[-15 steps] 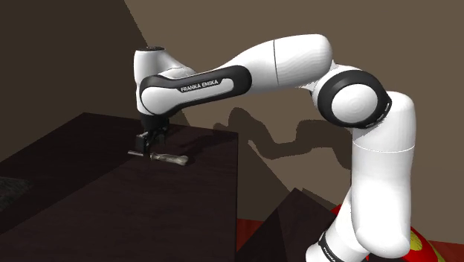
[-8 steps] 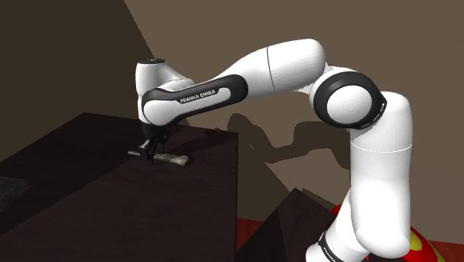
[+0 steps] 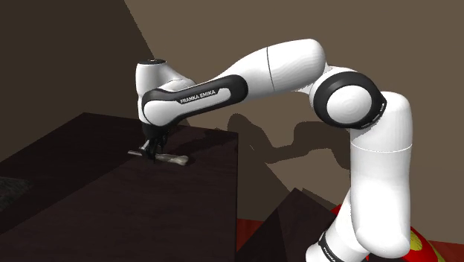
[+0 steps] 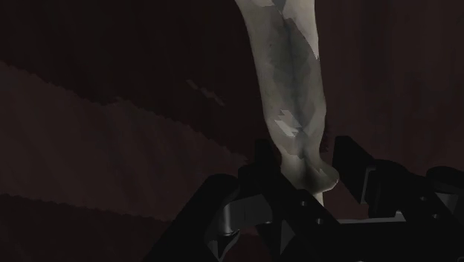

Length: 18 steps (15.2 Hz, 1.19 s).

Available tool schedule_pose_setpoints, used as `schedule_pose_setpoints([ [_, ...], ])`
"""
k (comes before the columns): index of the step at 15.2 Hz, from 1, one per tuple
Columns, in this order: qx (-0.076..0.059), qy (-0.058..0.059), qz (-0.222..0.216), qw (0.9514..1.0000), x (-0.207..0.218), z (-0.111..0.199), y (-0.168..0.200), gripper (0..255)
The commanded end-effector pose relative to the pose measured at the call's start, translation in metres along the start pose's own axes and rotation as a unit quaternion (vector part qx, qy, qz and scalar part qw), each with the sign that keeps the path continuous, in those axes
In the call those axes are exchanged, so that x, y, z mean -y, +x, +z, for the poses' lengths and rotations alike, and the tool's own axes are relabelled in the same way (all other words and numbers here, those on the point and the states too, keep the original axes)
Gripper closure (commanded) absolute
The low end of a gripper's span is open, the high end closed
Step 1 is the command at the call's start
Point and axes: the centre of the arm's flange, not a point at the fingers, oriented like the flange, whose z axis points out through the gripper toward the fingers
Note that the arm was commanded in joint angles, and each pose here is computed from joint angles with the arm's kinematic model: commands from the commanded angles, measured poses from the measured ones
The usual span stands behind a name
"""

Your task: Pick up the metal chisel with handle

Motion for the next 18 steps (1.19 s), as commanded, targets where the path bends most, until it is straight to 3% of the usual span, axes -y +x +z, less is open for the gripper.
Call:
schedule_pose_setpoints([
  [1,0.000,0.000,0.000,1.0000,0.000,0.000,0.000,255],
  [18,0.000,0.000,0.000,1.0000,0.000,-0.080,0.006,255],
])
